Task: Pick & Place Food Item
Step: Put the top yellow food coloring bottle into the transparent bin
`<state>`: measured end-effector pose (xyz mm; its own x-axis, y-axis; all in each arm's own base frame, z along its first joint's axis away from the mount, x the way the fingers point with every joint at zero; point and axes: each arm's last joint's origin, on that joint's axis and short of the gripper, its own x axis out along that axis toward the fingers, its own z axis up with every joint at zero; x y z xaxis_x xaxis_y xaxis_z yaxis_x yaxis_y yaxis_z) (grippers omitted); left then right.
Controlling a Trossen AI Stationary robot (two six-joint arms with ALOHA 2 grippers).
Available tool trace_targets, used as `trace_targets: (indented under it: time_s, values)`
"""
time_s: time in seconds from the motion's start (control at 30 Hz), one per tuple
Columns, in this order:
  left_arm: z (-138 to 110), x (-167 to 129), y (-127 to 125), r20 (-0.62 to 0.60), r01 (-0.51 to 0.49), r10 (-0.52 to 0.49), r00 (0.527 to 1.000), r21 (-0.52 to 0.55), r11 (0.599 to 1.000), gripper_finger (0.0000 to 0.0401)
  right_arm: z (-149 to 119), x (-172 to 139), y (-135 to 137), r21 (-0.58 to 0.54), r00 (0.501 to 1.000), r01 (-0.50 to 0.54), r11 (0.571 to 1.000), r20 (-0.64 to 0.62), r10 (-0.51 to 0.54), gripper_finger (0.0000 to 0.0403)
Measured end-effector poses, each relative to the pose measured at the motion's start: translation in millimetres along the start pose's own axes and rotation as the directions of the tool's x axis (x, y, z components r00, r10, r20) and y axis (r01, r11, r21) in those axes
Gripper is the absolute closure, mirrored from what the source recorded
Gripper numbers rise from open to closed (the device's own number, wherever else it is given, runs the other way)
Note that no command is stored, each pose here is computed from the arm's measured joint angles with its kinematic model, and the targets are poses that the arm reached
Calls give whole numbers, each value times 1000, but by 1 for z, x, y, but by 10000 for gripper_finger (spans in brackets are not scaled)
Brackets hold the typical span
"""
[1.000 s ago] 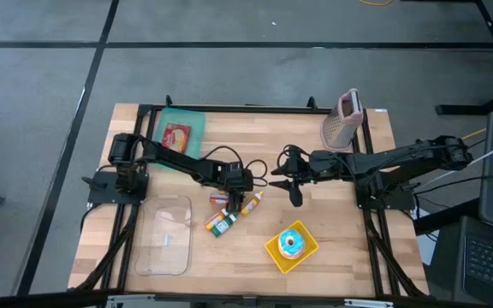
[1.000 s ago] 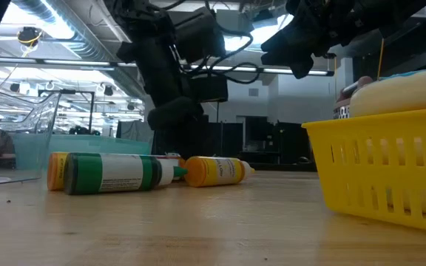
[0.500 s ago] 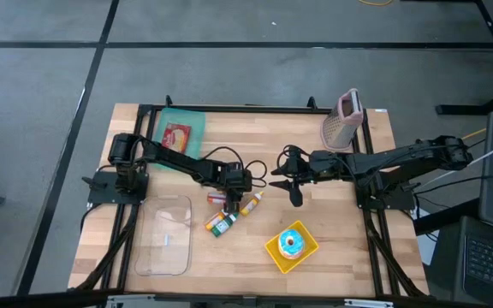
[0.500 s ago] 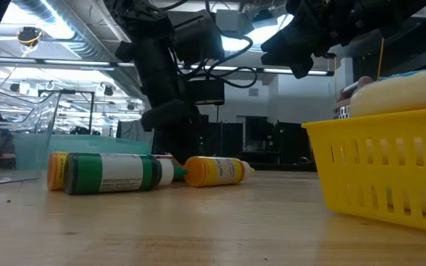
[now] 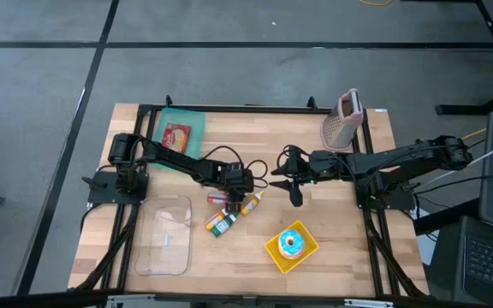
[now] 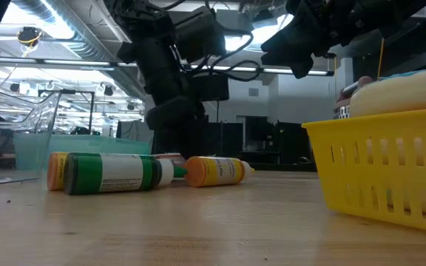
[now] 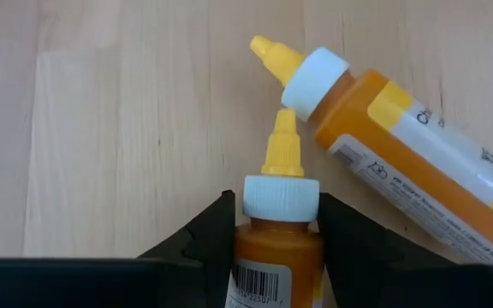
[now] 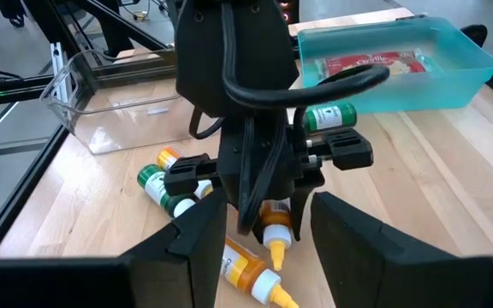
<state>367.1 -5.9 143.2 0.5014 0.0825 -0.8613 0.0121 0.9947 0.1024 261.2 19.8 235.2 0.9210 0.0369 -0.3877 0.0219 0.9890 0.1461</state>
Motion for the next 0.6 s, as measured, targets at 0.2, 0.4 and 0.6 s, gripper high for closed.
trace_targets:
  time_s: [0.2, 0.4, 0.6]
  values:
    - [4, 0, 0, 44, -11, 11, 999, -14, 1000, 264, -1, 0, 0, 0, 1000, 1, 1000, -5, -1, 234]
    - [7, -4, 3, 63, -83, 86, 994, -49, 995, 264, -1, 0, 0, 0, 1000, 2, 1000, -10, -2, 234]
    - [10, -19, 6, 105, -144, 152, 983, -80, 986, 264, -1, 0, 0, -1, 1000, 2, 1000, -10, -2, 234]
